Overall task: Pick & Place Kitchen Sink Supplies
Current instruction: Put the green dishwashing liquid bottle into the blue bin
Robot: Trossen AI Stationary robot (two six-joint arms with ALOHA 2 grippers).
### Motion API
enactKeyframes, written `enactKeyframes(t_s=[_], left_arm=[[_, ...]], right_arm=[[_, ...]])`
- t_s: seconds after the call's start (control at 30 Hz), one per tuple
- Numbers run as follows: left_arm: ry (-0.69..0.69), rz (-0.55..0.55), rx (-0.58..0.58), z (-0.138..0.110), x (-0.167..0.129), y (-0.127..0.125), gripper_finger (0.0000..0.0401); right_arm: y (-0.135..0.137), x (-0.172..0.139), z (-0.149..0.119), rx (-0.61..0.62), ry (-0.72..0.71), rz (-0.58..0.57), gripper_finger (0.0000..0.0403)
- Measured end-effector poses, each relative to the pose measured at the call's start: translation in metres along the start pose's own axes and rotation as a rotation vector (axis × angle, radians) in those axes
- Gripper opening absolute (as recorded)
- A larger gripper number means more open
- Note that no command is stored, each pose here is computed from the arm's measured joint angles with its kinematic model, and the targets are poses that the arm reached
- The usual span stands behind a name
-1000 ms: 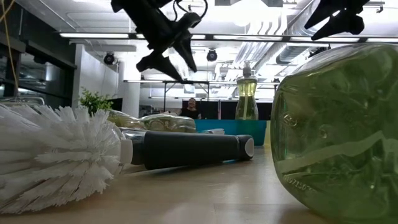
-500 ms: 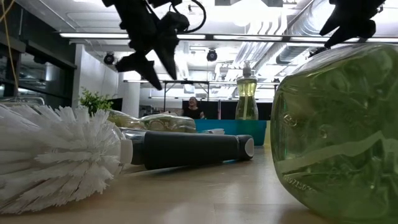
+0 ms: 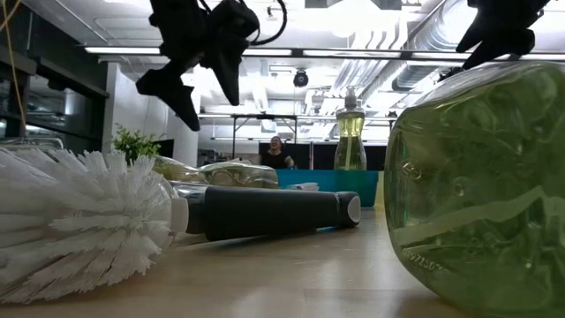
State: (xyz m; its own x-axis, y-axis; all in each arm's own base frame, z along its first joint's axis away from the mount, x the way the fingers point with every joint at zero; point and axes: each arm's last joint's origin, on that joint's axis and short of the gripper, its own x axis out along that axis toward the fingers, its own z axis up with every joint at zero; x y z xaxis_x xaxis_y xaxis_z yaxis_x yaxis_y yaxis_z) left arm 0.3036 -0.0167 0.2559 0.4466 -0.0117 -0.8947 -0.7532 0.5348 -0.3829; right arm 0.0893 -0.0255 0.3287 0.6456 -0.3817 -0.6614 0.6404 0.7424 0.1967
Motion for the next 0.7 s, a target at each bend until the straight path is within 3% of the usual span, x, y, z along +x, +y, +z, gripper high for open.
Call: enactKeyframes(t_s=[0.13, 0.33, 0.53, 0.7], left_arm=[[0.003, 0.057, 0.001, -0.006, 0.007, 0.000, 0.0359], [0.012, 0.078, -0.022, -0.005, 0.018, -0.001, 0.0354], [0.053, 0.170, -0.025, -0.009, 0.028, 0.005, 0.0354], [0.081, 0.165, -0.028, -0.010, 0.041, 0.002, 0.0353]], right_arm=[[0.000, 0.000, 0.000, 0.000, 0.000, 0.000, 0.0248], [0.000, 0.000, 0.000, -0.001, 0.003, -0.002, 0.0248], [0.000, 0.000, -0.001, 0.002, 0.018, 0.003, 0.0248], [0.000, 0.001, -0.002, 0.004, 0.022, 0.005, 0.0248]])
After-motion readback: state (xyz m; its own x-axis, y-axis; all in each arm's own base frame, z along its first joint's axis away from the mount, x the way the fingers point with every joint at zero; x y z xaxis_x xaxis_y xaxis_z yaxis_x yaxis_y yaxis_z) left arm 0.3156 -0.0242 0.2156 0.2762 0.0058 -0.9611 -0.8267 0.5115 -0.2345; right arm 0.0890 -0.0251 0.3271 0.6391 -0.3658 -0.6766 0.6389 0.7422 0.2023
